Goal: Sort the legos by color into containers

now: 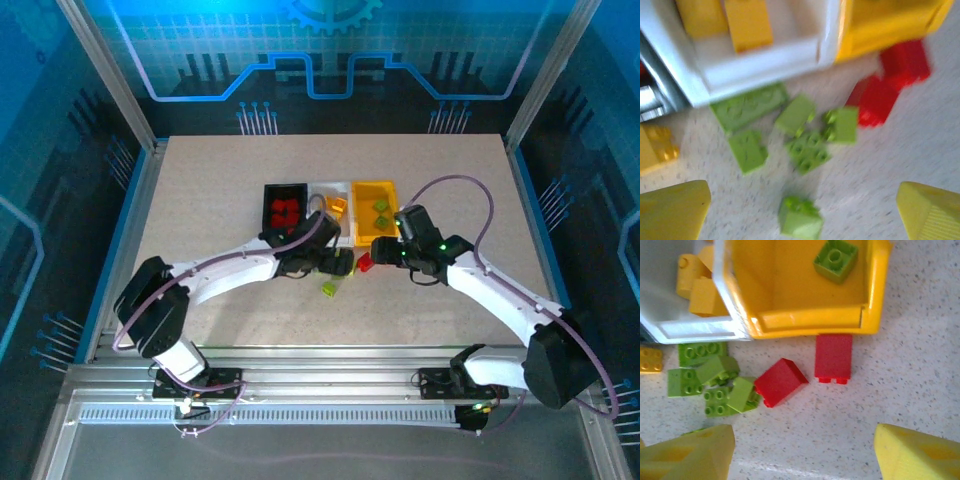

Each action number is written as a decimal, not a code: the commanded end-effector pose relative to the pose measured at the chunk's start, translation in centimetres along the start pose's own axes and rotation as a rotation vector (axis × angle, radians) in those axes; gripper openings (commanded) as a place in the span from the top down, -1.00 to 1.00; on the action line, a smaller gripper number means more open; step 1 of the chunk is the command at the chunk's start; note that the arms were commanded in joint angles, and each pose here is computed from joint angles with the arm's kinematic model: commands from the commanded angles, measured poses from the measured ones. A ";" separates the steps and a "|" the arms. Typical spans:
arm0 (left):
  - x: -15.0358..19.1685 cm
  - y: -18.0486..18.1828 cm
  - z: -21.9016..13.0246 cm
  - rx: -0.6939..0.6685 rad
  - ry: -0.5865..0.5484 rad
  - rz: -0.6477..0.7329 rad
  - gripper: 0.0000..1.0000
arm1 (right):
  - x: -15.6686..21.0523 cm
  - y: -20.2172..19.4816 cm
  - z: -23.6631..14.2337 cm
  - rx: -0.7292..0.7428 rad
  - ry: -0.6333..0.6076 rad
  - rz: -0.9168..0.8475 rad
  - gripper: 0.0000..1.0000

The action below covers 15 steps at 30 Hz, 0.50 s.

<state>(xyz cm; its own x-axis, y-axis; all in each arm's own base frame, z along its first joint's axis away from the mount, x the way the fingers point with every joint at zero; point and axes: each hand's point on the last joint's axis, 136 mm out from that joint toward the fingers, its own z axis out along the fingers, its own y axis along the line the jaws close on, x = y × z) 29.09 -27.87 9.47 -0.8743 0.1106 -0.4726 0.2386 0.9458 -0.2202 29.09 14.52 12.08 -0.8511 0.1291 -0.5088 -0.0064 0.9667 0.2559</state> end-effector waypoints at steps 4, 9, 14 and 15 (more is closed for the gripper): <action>4.2 -0.7 2.5 0.015 0.110 0.041 -0.85 | -0.5 -0.6 -0.2 0.000 -0.020 0.038 -0.49; 5.4 -0.4 4.0 -0.031 0.159 0.073 -0.63 | -0.6 -0.7 -0.5 -0.001 -0.024 0.037 -0.49; 6.4 0.4 4.9 -0.095 0.194 0.109 -0.36 | -0.7 -1.1 -0.7 0.005 -0.029 0.044 -0.50; 6.5 0.5 5.0 -0.103 0.196 0.112 -0.31 | -0.7 -1.2 -0.7 0.007 -0.030 0.047 -0.49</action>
<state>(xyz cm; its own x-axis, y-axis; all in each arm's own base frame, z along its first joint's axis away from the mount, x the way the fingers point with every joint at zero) 25.57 -28.23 1.97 -0.9190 0.2379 -0.3145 0.2874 0.9501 -0.1210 29.16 13.77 12.02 -0.8484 0.1500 -0.5077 0.0153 0.9655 0.2598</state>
